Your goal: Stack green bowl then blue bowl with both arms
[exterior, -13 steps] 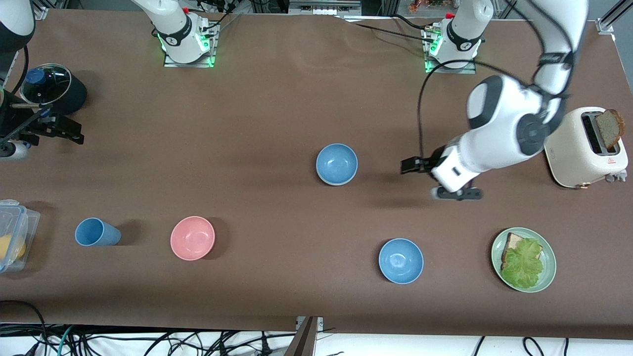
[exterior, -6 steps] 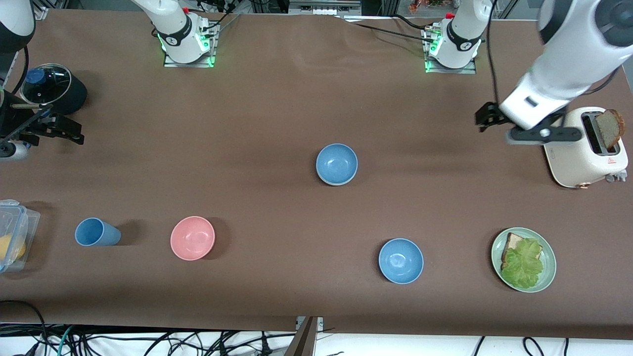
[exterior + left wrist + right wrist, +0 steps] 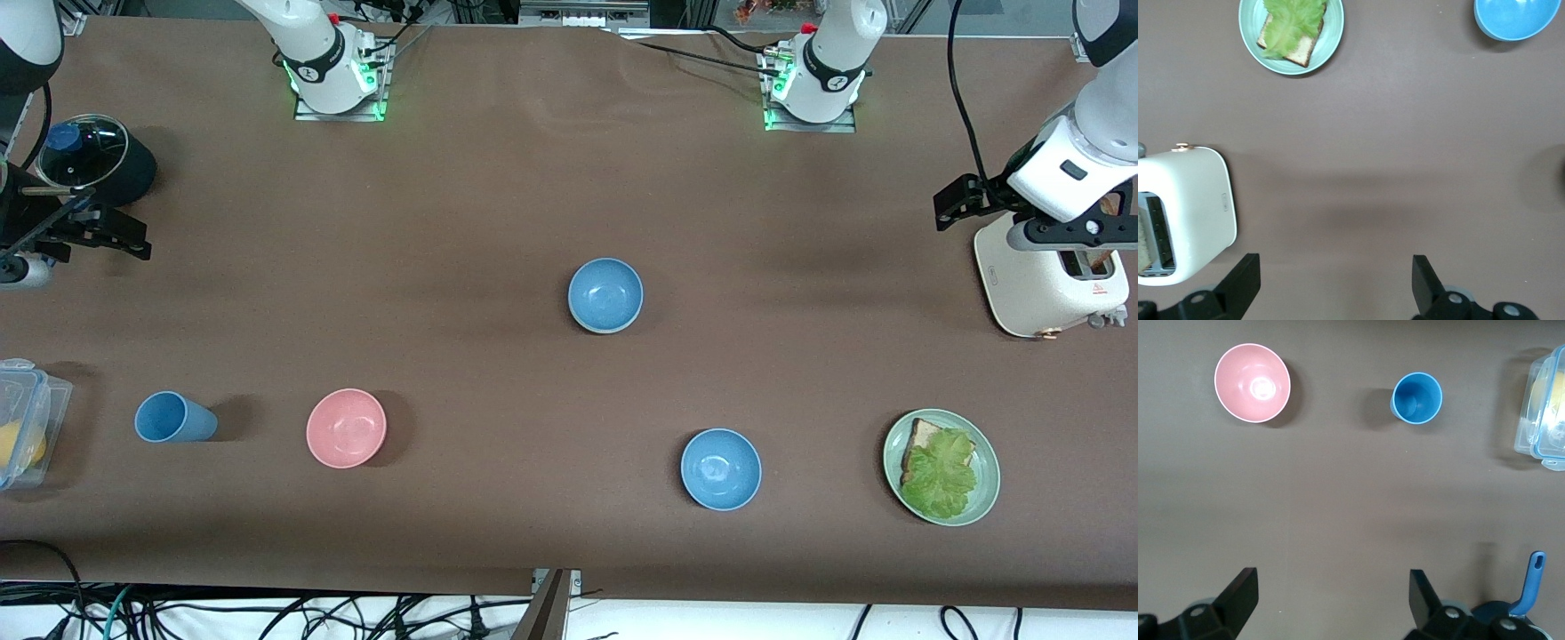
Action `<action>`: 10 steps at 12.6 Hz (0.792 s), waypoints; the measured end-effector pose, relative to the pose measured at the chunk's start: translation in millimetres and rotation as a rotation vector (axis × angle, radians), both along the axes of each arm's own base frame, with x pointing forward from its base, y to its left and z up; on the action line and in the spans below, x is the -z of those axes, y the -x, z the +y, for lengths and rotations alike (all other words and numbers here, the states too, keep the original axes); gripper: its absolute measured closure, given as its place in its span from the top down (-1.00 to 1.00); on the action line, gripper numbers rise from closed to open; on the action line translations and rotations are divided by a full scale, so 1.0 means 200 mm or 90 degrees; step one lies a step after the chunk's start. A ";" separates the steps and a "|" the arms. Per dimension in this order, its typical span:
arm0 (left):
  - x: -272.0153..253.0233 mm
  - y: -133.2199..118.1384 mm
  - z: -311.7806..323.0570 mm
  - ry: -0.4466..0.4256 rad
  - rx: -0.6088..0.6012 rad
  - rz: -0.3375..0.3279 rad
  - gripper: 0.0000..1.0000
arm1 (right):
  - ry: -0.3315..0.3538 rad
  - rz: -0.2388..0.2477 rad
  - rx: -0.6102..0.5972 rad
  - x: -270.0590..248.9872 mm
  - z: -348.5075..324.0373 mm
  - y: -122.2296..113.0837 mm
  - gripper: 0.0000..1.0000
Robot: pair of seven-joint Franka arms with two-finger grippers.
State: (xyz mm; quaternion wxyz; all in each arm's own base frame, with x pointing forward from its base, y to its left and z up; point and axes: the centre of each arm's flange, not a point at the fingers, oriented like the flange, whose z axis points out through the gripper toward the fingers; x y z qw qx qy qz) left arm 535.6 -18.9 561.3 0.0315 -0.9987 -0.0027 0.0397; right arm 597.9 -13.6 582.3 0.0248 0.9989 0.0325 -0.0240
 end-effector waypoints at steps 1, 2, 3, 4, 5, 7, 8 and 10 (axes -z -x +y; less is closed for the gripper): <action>0.01 0.00 0.00 0.003 -0.001 0.002 1.00 | 0.000 0.000 0.000 0.00 0.00 0.00 1.00; 0.01 0.00 0.00 0.004 -0.001 0.003 1.00 | 0.000 0.000 0.000 0.00 0.00 0.00 1.00; 0.02 0.00 0.00 0.004 -0.001 0.004 1.00 | 0.000 0.000 0.000 0.00 0.00 0.00 1.00; 0.02 0.00 -0.01 0.004 0.001 0.004 1.00 | 0.000 0.000 0.000 0.00 0.00 0.00 1.00; 0.02 -0.01 -0.01 0.004 0.002 0.003 1.00 | 0.000 0.000 0.000 0.00 0.00 0.00 1.00; -0.01 -0.01 -0.02 0.004 0.001 -0.005 1.00 | 0.000 0.000 0.000 0.00 0.00 0.00 1.00; -0.02 -0.02 -0.02 0.004 0.000 -0.010 1.00 | 0.000 0.000 0.000 0.00 0.00 0.00 1.00; -0.06 -0.03 -0.01 0.004 -0.007 -0.020 1.00 | 0.000 0.000 0.000 0.00 0.00 0.00 1.00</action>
